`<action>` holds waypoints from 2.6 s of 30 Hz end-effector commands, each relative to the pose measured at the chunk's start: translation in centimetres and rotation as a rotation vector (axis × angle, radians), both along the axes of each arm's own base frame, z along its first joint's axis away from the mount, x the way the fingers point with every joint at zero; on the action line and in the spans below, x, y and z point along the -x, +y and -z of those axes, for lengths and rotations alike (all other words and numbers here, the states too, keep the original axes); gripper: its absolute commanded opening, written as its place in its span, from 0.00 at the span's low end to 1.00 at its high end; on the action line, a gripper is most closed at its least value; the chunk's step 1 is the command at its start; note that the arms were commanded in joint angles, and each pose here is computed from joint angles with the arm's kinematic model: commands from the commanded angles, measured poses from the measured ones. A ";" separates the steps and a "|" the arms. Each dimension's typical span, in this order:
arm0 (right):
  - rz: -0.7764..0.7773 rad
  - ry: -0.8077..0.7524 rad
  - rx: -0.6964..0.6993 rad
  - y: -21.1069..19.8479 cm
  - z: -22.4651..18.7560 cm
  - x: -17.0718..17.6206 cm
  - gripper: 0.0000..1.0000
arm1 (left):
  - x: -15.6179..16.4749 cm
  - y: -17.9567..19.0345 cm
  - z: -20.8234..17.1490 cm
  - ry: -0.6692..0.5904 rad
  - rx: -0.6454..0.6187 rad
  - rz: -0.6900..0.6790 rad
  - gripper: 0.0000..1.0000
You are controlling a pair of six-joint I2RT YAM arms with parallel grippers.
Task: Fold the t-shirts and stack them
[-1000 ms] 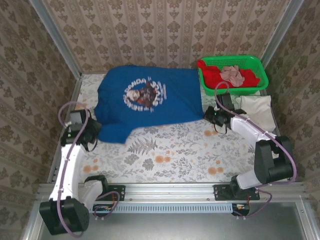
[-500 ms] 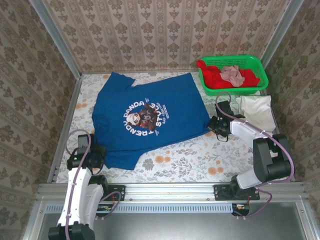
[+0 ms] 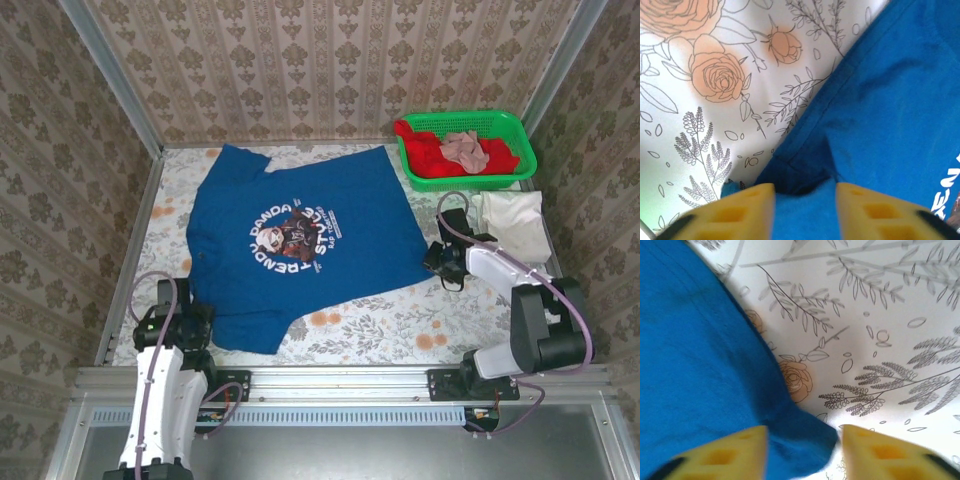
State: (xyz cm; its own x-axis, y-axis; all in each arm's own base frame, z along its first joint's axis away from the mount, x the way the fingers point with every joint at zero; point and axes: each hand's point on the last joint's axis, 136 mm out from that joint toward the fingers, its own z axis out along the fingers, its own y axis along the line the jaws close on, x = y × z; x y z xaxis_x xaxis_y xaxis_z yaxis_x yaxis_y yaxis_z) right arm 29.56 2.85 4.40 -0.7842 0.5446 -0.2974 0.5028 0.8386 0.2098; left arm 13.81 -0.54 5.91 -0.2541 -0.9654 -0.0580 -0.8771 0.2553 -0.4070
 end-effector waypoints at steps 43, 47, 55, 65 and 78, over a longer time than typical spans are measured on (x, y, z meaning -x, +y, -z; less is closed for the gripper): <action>-0.308 -0.070 0.050 8.3 2.9 -14.8 0.66 | -29.1 1.8 5.0 0.054 -0.146 0.415 0.98; -0.293 -0.071 0.051 8.2 2.5 -14.7 0.66 | -30.9 2.1 5.0 0.027 -0.120 0.425 0.98; -0.320 -0.213 0.022 8.9 -3.3 -15.0 0.76 | -31.9 1.4 -1.5 -0.103 -0.208 0.478 1.00; -0.426 -0.263 0.044 8.0 -8.6 -9.8 0.79 | -19.6 1.5 -6.9 -0.104 -0.303 0.443 1.00; -0.452 -0.200 -0.068 8.8 -9.1 -0.4 0.79 | -3.2 2.7 -2.0 0.144 -0.194 0.323 0.82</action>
State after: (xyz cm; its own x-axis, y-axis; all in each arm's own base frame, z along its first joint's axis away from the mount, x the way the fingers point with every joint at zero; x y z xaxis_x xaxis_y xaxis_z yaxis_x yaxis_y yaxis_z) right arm 32.90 11.29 15.71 -0.8195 0.1942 -0.5393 0.0156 0.9481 0.3177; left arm 19.60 2.38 9.88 -0.5470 -0.7965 -0.2576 -0.7529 0.6026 -0.2646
